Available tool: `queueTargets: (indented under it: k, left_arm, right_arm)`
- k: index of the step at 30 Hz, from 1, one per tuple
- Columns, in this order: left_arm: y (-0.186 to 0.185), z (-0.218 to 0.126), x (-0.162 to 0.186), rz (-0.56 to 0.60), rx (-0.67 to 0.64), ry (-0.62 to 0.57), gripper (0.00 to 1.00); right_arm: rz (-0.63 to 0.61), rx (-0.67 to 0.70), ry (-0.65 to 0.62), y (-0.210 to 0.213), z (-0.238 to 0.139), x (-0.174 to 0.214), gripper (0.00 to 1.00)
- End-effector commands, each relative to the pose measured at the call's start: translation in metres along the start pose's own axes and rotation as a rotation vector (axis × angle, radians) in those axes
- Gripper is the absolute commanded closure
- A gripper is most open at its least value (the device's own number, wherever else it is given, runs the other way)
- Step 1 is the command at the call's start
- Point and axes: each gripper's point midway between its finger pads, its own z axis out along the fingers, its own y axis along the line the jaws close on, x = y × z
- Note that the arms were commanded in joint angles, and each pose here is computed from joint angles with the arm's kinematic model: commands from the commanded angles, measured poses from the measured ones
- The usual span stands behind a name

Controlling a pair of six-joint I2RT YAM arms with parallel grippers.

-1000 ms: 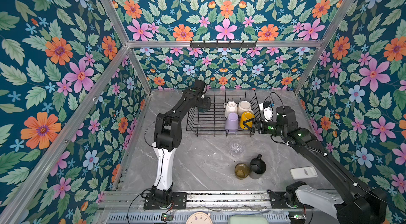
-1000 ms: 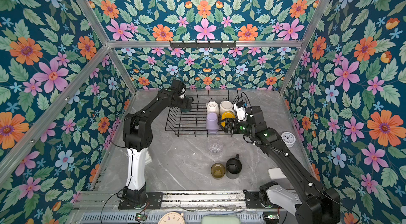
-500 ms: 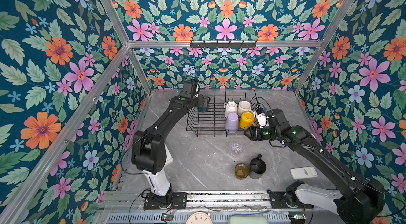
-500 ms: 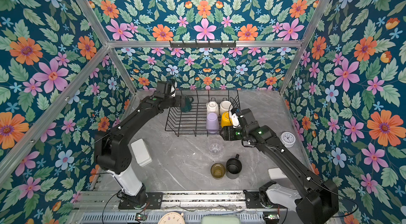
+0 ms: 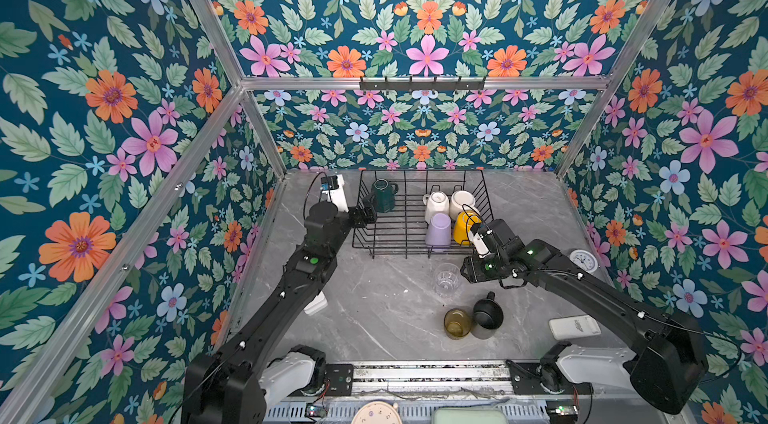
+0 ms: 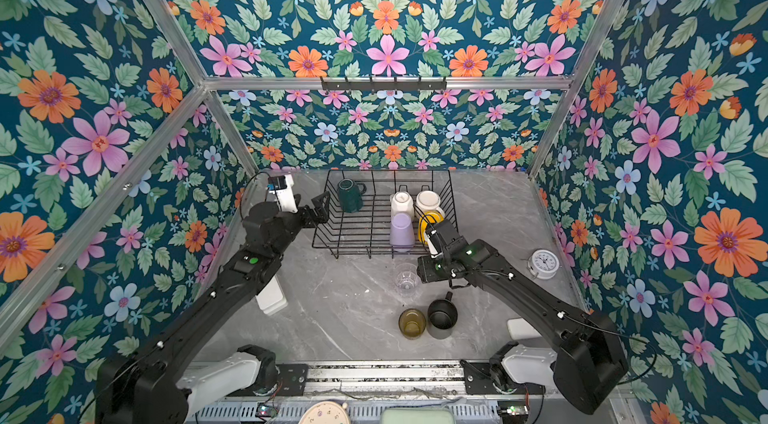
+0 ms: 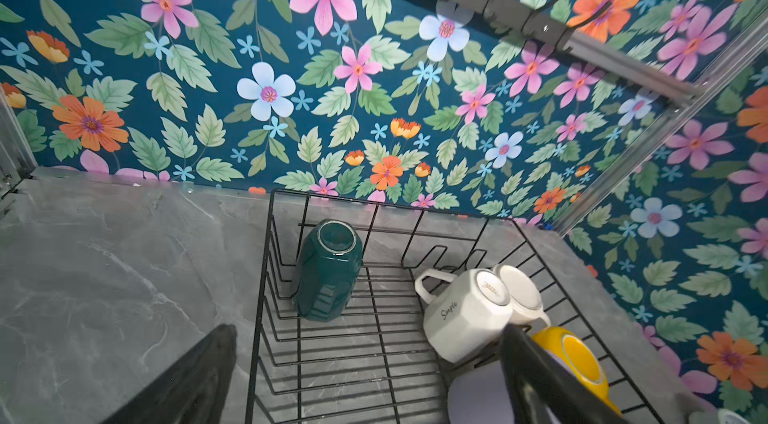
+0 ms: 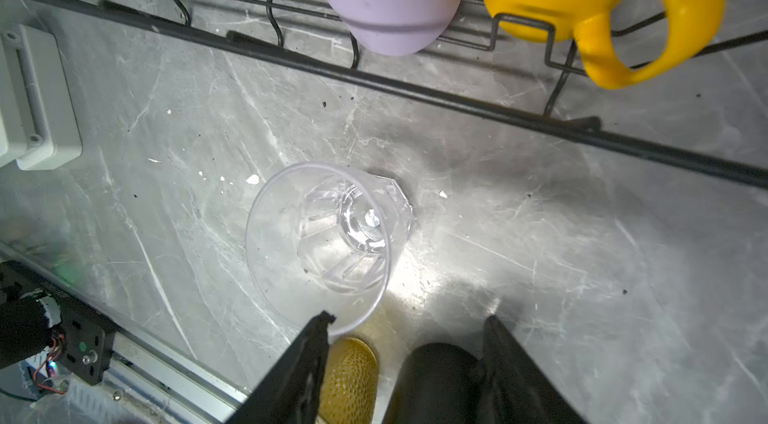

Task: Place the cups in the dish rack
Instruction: 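Grasp the clear glass cup on the table with the right gripper while the left withdraws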

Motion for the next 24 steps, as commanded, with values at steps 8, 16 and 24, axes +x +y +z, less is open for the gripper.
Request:
queueTargets:
  k: [8,16,24]
  left_arm:
    - [0.01,-0.045,-0.024,-0.097,-0.028,-0.16,0.0]
    - [0.025,-0.068,-0.02,-0.112,-0.091,-0.189,0.0]
    - [0.033,-0.078,-0.02,-0.117,-0.125,-0.209,0.0]
  right_arm:
    - [0.0,0.053,0.012,0.002,0.038,-0.01,0.5]
    - [-0.061,0.121,0.054,0.008,0.064,-0.005,0.63]
    - [-0.082,0.125,0.068,0.014,0.071,-0.005,0.87]
